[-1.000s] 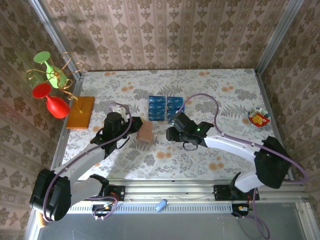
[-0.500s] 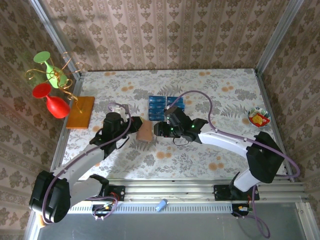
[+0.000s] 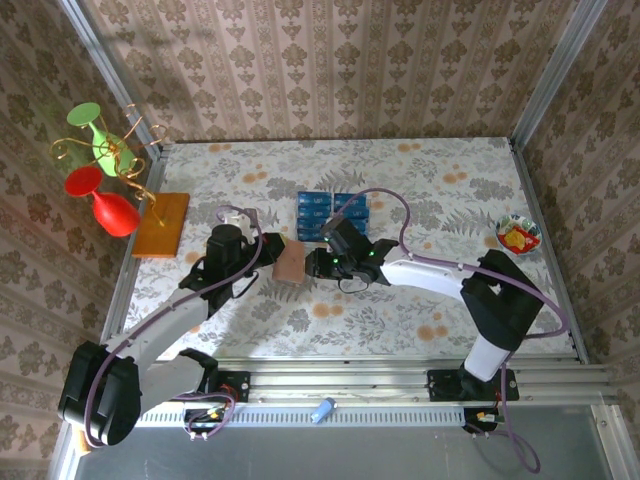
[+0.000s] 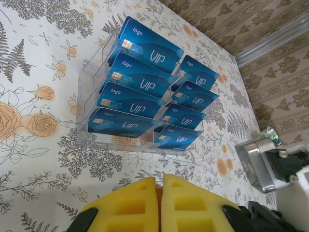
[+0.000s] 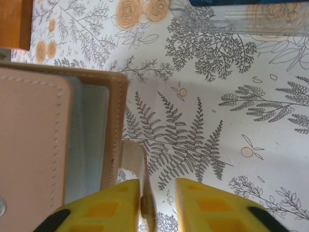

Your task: Put the credit cards into the card holder

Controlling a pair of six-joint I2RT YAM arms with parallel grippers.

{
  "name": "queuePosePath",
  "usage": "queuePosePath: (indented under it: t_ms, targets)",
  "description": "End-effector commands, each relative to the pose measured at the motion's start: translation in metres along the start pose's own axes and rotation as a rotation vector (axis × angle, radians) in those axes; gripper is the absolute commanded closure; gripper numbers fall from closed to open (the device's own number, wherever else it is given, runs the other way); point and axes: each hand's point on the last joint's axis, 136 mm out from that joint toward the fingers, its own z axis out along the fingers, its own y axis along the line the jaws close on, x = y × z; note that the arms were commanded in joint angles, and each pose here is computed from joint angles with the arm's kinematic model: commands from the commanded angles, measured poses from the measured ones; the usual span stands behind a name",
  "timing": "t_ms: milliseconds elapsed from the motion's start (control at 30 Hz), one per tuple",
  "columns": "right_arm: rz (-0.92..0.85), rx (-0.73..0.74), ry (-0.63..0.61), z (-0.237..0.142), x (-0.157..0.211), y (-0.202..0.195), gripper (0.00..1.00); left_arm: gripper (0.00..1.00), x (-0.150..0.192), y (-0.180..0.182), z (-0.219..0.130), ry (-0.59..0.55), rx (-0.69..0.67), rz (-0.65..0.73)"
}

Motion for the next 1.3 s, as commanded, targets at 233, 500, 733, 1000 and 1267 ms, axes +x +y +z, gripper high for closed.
queuePosePath:
  t_ms: [233, 500, 733, 1000, 1267]
  targets:
    - [-0.011, -0.068, -0.068, -0.035, -0.019, 0.014, 1.00, 0.28, -0.017, -0.007, -0.006, -0.056, -0.006, 0.037]
    - [-0.087, -0.158, -0.089, -0.095, -0.027, 0.055, 1.00, 0.00, -0.015, 0.033, -0.004, -0.064, -0.101, 0.005]
    - [-0.096, -0.193, -0.044, -0.094, -0.021, 0.063, 1.00, 0.00, -0.009, 0.045, -0.007, -0.047, -0.128, 0.013]
    - [-0.074, -0.307, -0.016, -0.093, -0.019, 0.085, 1.00, 0.00, 0.001, 0.049, -0.013, -0.026, -0.132, 0.017]
    - [-0.040, -0.254, 0.004, -0.064, -0.008, 0.045, 1.00, 0.00, 0.010, 0.055, -0.014, 0.008, -0.148, 0.030]
